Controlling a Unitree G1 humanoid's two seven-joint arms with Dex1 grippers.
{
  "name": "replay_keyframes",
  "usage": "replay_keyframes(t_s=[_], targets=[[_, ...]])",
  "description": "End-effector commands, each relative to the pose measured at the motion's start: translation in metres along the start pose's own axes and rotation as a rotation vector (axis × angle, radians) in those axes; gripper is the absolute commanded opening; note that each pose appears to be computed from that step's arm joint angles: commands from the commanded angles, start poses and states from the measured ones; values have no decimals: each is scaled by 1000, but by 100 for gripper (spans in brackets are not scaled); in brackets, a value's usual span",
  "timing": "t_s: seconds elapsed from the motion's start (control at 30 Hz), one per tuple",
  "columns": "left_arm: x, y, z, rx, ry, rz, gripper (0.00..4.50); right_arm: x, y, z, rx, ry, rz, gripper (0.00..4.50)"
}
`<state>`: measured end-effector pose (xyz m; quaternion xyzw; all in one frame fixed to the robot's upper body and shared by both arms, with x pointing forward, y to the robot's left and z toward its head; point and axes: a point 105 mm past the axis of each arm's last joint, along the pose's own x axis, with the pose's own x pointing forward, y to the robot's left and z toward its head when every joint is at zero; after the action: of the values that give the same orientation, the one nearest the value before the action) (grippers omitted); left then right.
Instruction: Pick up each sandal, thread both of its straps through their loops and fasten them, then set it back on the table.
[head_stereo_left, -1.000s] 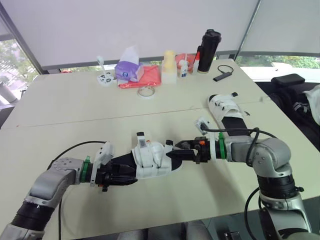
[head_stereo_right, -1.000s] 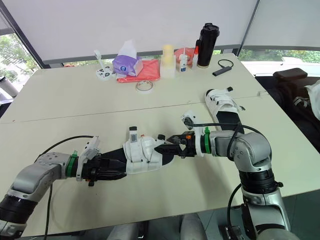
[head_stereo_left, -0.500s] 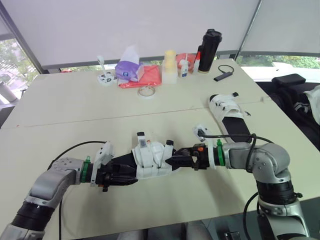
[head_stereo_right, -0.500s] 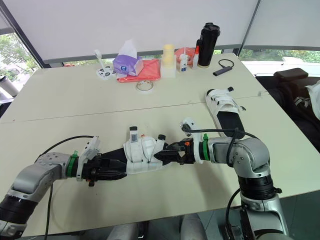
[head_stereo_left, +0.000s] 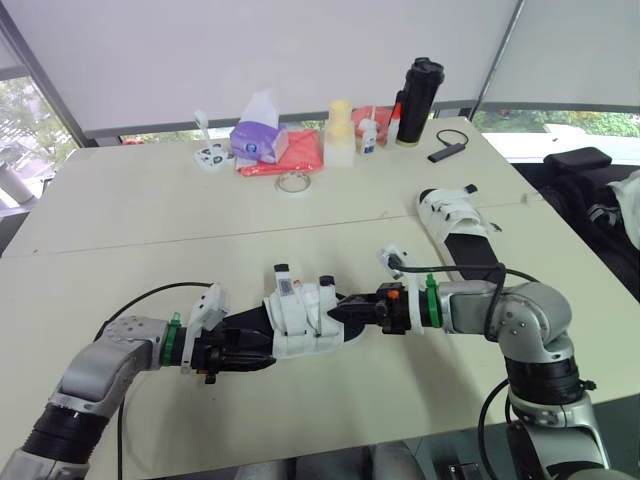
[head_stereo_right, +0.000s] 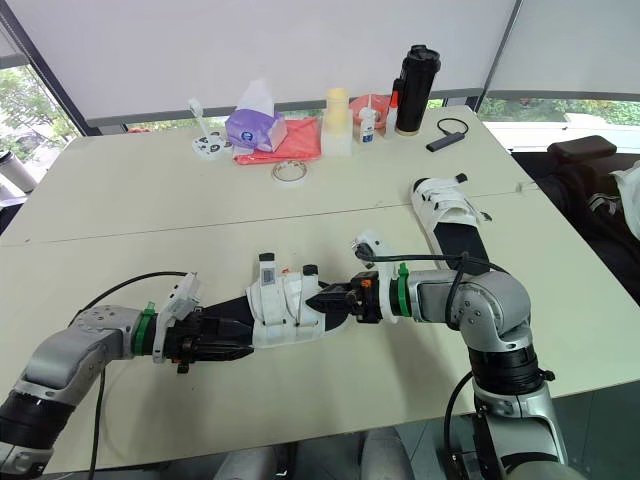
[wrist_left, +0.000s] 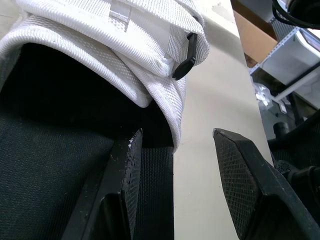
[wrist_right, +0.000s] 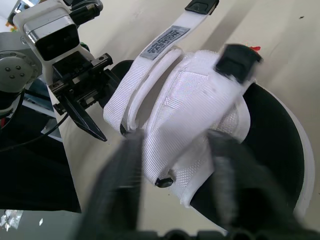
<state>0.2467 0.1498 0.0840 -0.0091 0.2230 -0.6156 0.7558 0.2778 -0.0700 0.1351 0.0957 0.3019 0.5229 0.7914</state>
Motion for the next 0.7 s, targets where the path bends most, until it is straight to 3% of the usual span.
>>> replay_keyframes(t_s=[0.03, 0.37, 0.7], targets=[[8, -3, -19, -66, 41, -7, 228, 4, 14, 12, -81, -27, 38, 7], [8, -2, -18, -68, 38, -3, 228, 11, 19, 18, -133, -29, 56, 7], [7, -2, -18, -68, 38, 2, 228, 16, -2, 20, -229, -29, -59, 7]])
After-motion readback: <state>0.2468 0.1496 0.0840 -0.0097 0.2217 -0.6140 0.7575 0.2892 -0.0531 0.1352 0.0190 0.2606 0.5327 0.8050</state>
